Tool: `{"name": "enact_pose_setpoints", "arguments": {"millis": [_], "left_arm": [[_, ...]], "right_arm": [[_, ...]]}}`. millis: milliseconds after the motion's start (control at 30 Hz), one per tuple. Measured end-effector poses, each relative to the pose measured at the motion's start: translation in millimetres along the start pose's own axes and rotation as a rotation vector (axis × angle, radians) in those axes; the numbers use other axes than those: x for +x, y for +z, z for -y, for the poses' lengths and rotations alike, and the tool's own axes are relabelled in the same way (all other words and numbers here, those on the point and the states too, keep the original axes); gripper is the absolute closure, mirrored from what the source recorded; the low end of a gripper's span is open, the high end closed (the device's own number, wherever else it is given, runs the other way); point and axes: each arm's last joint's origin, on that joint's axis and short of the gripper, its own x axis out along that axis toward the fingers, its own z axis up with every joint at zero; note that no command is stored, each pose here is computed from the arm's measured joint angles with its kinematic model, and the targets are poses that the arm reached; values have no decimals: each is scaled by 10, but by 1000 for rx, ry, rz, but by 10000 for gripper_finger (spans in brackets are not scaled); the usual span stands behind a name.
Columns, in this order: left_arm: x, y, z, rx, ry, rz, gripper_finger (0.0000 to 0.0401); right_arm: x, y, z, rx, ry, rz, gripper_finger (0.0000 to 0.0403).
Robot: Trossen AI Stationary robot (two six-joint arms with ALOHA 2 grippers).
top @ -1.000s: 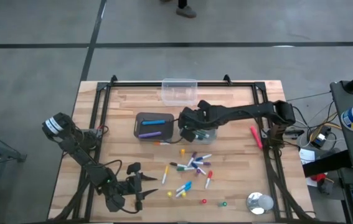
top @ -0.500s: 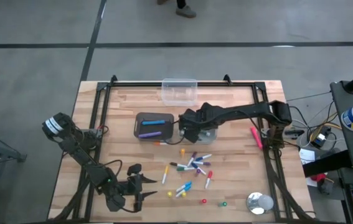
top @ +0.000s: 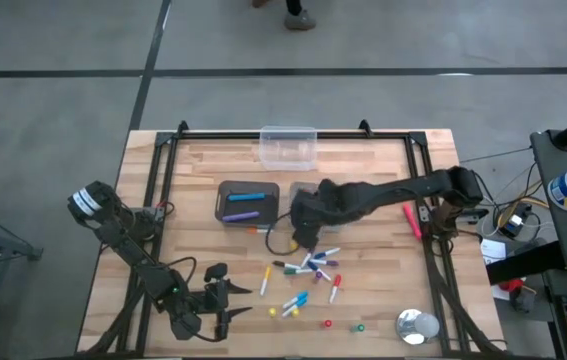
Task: Pick & Place Markers
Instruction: Put the large dark yellow highlighter pen into the black bin
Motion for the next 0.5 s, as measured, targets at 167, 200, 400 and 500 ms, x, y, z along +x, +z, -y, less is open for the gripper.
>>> {"name": "enact_pose_setpoints", "arguments": {"millis": [167, 200, 400, 500], "left_arm": [[0, 1, 1, -1, 0, 1, 216], [0, 1, 1, -1, 0, 1, 216], [0, 1, 0, 0, 0, 1, 216], [0, 0, 0, 0, 0, 1, 216]], "right_arm": [[-25, 29, -214, 31, 202, 41, 204], [-23, 32, -246, 40, 216, 53, 204], [58, -42, -387, -4, 218, 45, 204], [98, -67, -432, -20, 187, 60, 204]]}}
